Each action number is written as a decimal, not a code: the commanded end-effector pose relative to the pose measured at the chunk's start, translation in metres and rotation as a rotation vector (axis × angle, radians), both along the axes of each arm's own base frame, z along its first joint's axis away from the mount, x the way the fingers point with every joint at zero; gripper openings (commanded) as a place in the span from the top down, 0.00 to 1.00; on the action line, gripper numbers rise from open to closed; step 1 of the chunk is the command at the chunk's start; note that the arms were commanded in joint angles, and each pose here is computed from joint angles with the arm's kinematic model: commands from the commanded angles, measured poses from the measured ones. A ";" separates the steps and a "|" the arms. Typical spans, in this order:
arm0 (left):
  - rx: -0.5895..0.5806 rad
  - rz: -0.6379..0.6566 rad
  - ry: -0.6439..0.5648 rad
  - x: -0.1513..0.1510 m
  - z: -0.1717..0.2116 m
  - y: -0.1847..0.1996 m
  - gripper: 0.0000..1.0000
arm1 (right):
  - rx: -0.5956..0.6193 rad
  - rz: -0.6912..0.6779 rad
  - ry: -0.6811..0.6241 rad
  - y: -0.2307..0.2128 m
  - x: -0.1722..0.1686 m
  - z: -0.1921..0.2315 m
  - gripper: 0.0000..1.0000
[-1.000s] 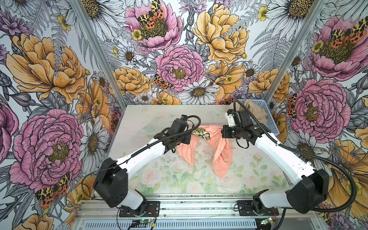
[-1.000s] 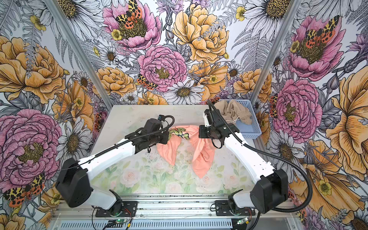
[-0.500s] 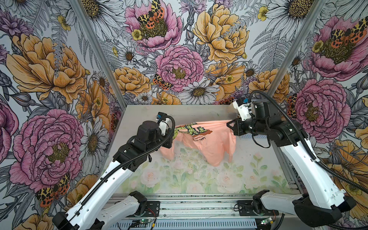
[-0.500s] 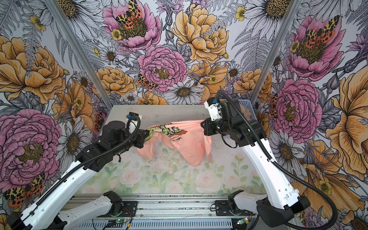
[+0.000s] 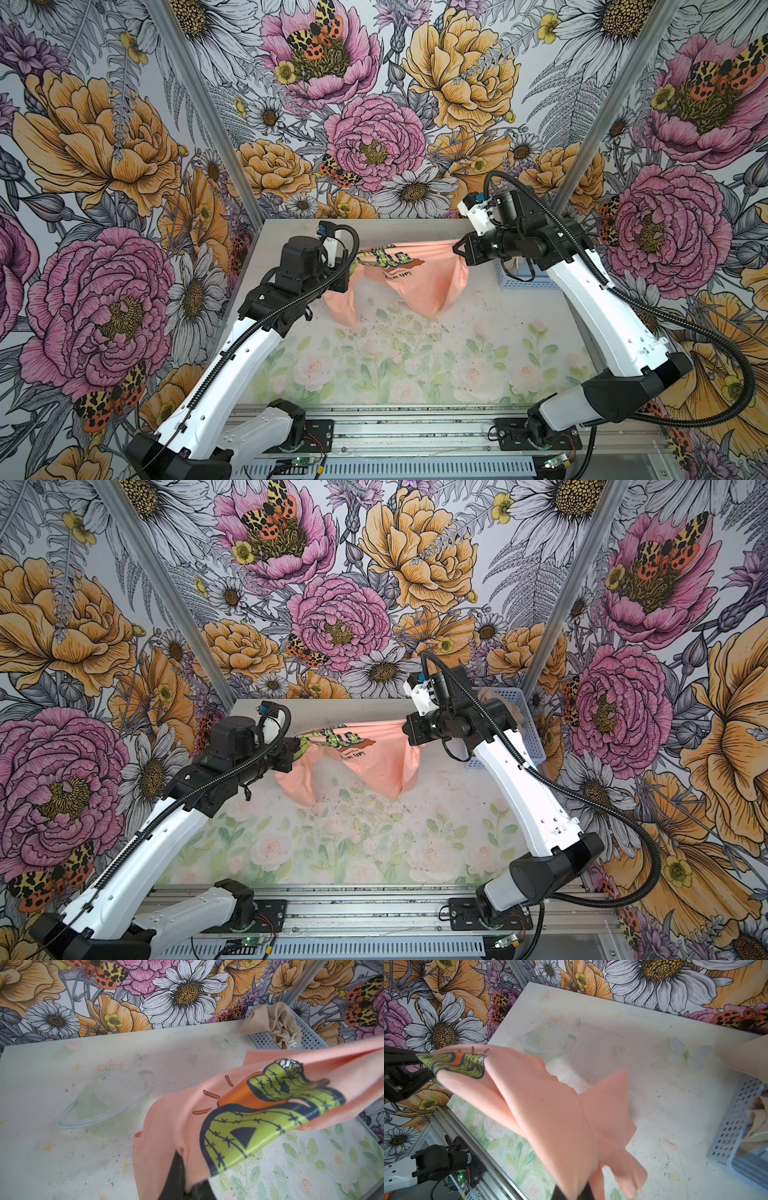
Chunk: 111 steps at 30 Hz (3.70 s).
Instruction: Fold and stack the mixed laundry pile
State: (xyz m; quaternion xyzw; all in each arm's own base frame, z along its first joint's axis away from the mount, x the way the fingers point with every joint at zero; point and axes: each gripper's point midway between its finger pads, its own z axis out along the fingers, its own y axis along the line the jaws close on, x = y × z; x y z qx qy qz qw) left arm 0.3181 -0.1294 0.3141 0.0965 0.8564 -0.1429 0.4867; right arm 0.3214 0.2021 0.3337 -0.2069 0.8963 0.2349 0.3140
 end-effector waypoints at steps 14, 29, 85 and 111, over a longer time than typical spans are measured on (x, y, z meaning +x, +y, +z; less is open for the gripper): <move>0.041 0.168 -0.053 0.002 0.008 0.049 1.00 | 0.012 -0.116 -0.031 -0.025 0.020 0.006 1.00; 0.139 0.059 -0.285 0.094 0.107 -0.001 1.00 | 0.389 0.101 0.267 0.095 -0.084 -0.053 1.00; -0.037 0.004 0.535 -0.070 -0.265 -0.078 0.43 | 0.160 -0.353 0.351 -0.012 0.088 -0.260 0.30; 0.063 0.145 0.214 -0.032 -0.138 -0.019 1.00 | 0.211 -0.333 0.210 -0.028 0.072 -0.174 1.00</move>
